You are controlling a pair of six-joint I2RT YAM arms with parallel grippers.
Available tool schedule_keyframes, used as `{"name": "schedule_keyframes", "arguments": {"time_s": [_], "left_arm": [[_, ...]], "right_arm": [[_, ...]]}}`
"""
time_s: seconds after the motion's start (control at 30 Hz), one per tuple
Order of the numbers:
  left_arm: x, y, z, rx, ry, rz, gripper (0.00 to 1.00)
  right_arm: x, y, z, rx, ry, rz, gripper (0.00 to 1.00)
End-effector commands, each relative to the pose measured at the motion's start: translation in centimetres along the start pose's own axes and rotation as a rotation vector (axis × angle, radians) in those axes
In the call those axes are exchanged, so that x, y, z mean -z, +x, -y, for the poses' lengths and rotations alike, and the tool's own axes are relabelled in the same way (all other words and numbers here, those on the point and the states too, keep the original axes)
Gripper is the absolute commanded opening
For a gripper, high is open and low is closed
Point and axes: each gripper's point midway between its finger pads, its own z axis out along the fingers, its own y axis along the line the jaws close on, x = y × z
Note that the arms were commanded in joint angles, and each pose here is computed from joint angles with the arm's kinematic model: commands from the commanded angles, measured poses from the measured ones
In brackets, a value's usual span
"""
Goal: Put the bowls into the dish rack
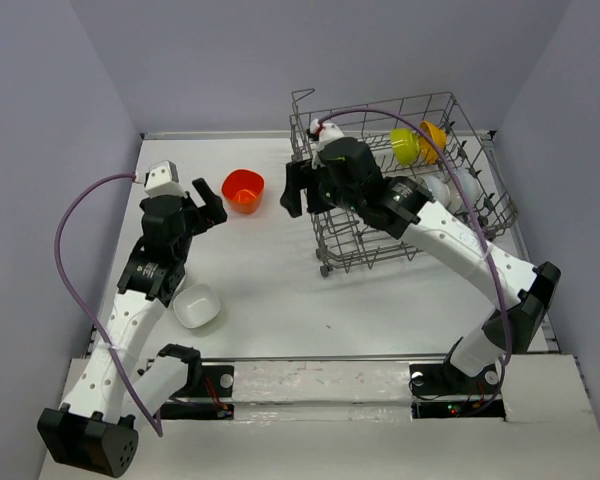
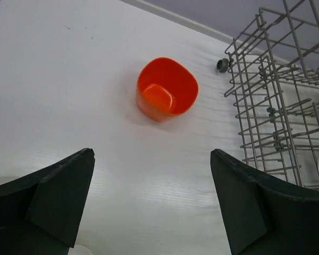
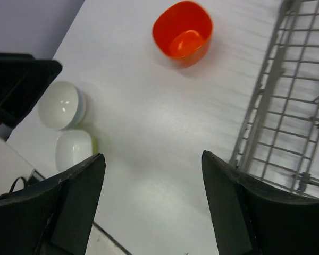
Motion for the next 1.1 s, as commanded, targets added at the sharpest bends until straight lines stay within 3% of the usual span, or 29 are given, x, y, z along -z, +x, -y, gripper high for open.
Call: {"name": "schedule_keyframes", "arguments": {"time_s": [0.0, 0.27, 0.43, 0.47, 0.57, 0.6, 0.67, 0.73, 0.8, 0.83, 1.07], "left_arm": [[2.0, -4.1, -1.3, 0.066, -0.056, 0.180, 0.99], [7.8, -9.7, -4.5, 0.208, -0.194, 0.436, 0.99], [11.6, -14.6, -3.6, 0.266, -0.160, 0.538, 0.99], [12.6, -16.1, -2.8, 0.273, -0.131, 0.554, 0.99], [13.7, -17.6, -2.0, 0.279, -0.105, 0.558, 0.99], [14.8, -18.6, -1.8, 0.283, -0.094, 0.572, 0.99], [15.9, -19.2, -1.7, 0.279, -0.082, 0.584, 0.99], [17.3, -20.1, -1.6, 0.271, -0.075, 0.596, 0.99], [17.6, -20.0, -1.4, 0.254, -0.070, 0.575, 0.99], [18.1, -20.4, -1.3, 0.253, -0.061, 0.580, 0.99], [18.7, -19.8, -0.7, 0.246, -0.014, 0.560, 0.99]], "right_arm": [[-0.6, 1.6, -3.3, 0.009, -0.074, -0.020, 0.78], [-2.9, 7.3, -7.5, 0.033, -0.140, -0.122, 0.77], [-5.6, 7.9, -11.4, -0.001, -0.210, -0.122, 0.75], [-7.4, 9.9, -12.2, 0.015, -0.205, -0.160, 0.75], [-9.2, 8.8, -15.1, 0.010, -0.242, -0.133, 0.75], [-11.2, 11.2, -15.7, 0.028, -0.233, -0.176, 0.75], [-12.0, 9.9, -17.9, 0.023, -0.269, -0.148, 0.75], [-14.3, 12.2, -18.7, 0.041, -0.263, -0.192, 0.75], [-14.9, 10.7, -20.1, 0.031, -0.295, -0.152, 0.74], [-16.2, 12.6, -20.4, 0.043, -0.293, -0.183, 0.75], [-18.8, 14.3, -22.2, 0.044, -0.341, -0.163, 0.74]]}}
